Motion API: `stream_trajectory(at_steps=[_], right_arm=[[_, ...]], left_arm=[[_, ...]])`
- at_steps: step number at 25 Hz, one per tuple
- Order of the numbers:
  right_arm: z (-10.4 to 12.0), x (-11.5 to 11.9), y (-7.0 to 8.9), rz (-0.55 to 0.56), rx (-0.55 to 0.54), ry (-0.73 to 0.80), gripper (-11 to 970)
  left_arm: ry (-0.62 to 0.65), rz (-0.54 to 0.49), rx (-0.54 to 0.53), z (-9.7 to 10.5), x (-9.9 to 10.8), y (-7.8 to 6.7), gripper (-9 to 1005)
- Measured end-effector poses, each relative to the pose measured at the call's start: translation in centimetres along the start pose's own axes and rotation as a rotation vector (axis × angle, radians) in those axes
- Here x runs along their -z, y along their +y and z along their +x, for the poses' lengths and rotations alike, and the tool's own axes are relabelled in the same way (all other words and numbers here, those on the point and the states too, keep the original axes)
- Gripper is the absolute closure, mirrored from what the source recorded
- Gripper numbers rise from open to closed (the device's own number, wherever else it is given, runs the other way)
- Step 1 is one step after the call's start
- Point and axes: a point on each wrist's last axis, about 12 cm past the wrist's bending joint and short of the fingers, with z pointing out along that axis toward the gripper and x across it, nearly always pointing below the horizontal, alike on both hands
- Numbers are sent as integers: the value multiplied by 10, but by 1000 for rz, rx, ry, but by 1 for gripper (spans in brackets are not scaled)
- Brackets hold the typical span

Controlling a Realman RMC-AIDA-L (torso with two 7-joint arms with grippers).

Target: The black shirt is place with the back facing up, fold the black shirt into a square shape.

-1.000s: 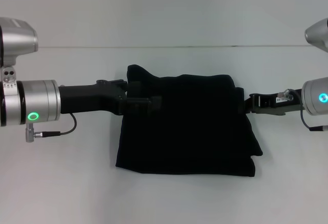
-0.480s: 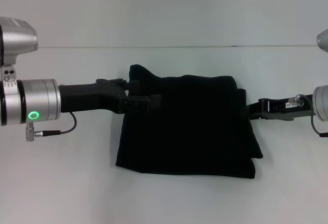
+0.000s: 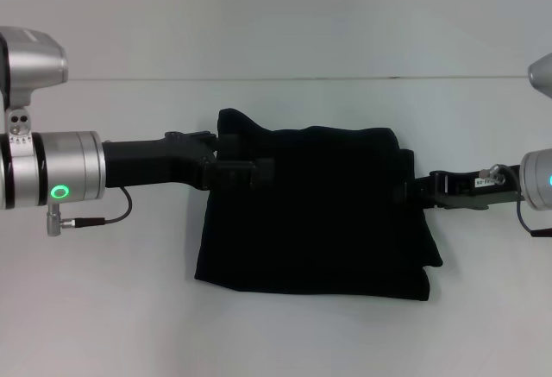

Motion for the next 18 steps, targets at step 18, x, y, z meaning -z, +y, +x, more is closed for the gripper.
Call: stream_trajectory(at_steps=[18], right_arm=[[5,-10,5,14,0,3,396]], left_arm=[[4,-12,-2,1,0,1,76]])
